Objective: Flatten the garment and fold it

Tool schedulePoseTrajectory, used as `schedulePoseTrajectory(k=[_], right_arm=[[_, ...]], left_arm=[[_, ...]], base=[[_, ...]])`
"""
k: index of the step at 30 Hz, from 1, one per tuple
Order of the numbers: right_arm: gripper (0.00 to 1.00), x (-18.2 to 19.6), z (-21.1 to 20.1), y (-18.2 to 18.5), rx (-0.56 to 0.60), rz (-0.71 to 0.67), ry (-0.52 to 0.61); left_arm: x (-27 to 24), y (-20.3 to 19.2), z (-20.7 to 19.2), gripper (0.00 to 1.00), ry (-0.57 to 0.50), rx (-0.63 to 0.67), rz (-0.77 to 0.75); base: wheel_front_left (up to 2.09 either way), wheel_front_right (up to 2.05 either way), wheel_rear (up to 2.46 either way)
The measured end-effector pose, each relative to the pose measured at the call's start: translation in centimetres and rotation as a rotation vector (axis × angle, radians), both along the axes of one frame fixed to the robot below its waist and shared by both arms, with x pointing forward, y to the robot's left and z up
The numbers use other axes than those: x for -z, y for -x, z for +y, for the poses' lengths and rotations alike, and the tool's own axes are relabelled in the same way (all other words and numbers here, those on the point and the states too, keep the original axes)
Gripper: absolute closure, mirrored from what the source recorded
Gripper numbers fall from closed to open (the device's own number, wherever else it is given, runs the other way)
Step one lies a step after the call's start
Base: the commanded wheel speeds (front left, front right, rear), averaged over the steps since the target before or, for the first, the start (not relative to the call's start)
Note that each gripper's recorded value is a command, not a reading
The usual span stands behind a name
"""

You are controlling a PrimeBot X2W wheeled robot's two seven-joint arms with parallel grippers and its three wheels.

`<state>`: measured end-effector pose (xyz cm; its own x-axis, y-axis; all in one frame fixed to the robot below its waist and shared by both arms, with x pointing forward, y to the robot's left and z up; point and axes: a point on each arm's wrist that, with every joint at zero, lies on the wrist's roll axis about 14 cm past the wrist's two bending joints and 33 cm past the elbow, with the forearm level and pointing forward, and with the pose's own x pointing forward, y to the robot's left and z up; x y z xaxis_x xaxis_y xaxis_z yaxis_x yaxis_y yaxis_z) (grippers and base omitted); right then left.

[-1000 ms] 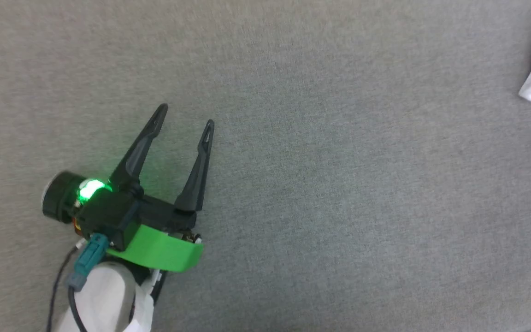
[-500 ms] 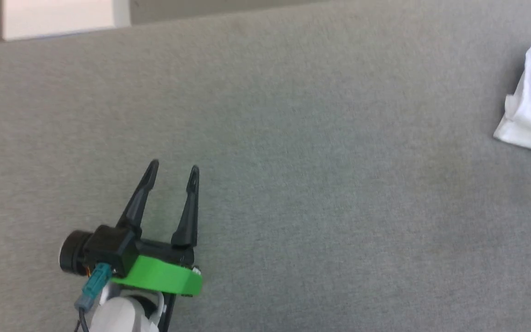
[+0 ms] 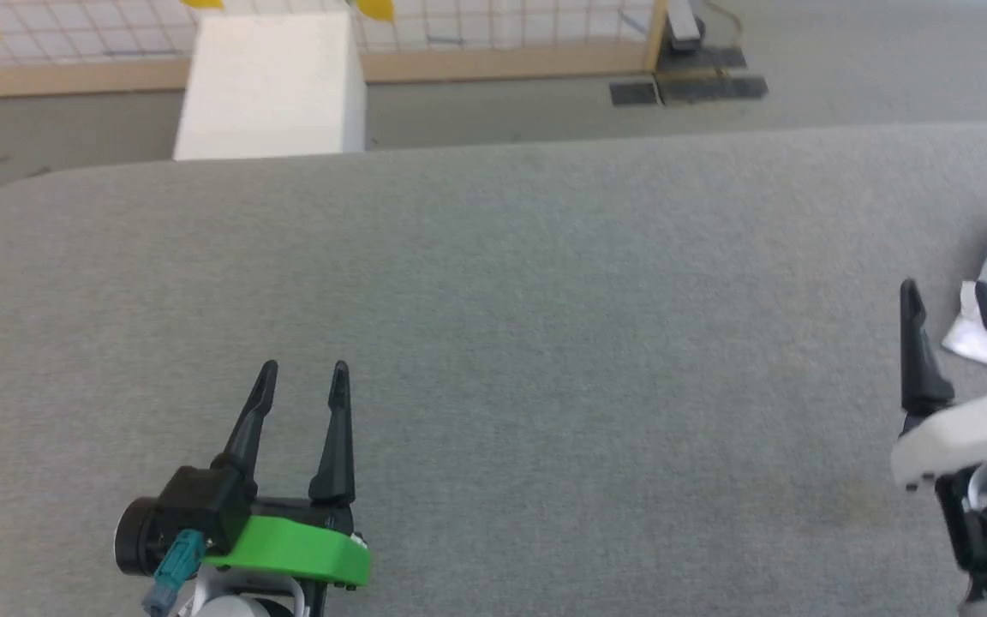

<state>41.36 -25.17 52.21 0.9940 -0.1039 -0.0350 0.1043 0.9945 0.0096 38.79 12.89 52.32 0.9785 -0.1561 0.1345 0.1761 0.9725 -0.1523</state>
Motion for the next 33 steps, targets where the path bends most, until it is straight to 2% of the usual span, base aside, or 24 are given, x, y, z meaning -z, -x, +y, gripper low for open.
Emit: schedulePoseTrajectory(k=[5, 12, 20, 33], right_arm=[[0.00, -1.1, 1.9, 1.6, -0.027, -0.067, 0.008], [0.00, -0.5, 3.0, 3.8, -0.055, -0.106, -0.036], [0.00, 1.8, 4.1, 5.8, -0.082, -0.080, -0.065], [0.00, 2.8, 4.1, 6.5, -0.076, -0.065, -0.070]], left_arm=[[-1.6, 1.3, 1.8, 0.00, 0.030, -0.067, -0.041], [-2.2, 3.0, 2.2, 0.00, -0.025, -0.080, -0.068], [-1.9, 4.4, 2.3, 0.00, -0.015, -0.099, -0.057], [0.4, 5.6, 1.6, 0.00, -0.056, -0.076, 0.009]], base=[[0.00, 0.00, 0.00], [0.00, 0.00, 0.00], [0.00, 0.00, 0.00], [0.00, 0.00, 0.00]])
